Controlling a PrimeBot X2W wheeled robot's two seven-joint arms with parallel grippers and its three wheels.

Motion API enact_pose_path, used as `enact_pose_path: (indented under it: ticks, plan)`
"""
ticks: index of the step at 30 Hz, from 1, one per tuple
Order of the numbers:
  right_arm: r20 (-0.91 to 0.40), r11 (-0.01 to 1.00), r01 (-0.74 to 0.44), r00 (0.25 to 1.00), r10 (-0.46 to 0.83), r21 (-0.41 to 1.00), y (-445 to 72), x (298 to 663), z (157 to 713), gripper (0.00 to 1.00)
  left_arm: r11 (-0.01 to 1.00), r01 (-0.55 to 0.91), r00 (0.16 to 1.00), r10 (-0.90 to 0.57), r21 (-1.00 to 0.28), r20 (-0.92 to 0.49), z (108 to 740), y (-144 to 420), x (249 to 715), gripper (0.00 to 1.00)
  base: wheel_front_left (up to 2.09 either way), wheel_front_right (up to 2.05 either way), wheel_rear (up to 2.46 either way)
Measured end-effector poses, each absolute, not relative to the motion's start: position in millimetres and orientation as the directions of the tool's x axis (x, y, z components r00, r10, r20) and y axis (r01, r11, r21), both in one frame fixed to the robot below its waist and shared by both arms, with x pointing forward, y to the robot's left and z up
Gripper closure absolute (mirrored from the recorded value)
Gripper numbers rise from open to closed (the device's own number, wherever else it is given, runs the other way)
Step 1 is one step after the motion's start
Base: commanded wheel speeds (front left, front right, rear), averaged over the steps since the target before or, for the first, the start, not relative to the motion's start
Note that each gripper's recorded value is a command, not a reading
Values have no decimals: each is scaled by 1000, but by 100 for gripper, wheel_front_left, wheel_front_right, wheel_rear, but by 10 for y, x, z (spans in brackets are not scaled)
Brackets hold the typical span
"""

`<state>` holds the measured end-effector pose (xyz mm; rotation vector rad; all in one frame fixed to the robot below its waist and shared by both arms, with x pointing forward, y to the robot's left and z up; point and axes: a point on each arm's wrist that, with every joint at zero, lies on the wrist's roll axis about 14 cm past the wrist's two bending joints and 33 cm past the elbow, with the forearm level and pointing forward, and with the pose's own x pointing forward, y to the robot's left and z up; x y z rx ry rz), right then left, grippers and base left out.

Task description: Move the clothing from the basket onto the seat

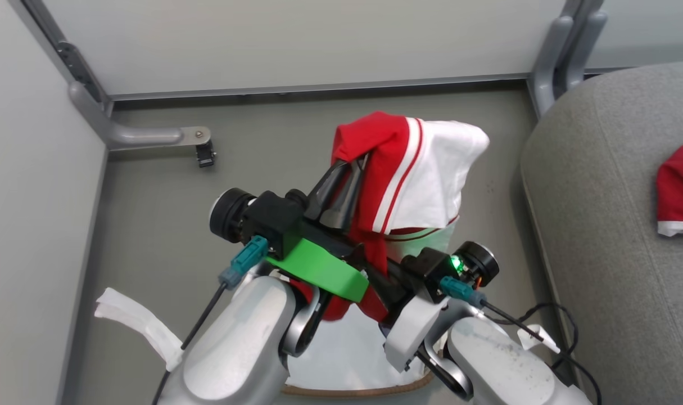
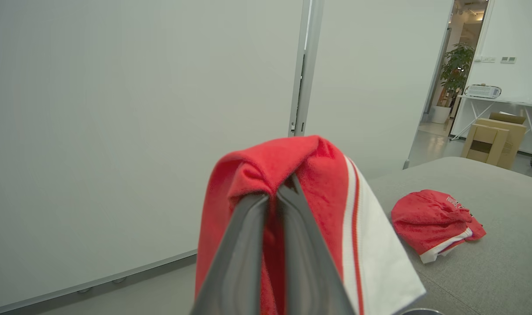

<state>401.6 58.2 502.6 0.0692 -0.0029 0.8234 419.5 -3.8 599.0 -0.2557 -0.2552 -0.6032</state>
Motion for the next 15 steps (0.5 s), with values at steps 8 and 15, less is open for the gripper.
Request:
enact_pose_path:
  ticks: [8, 15]
  plan:
    - [51, 732, -674, 738, 673, 97, 324, 3994, 5043, 100, 805, 567, 817, -522, -175, 245, 5745, -77, 4355, 34, 0, 0, 0]
    - [90, 796, -597, 802, 590, 101, -1, 4062, 5160, 100, 801, 571, 819, -538, -180, 200, 5557, -174, 4403, 0, 0, 0, 0]
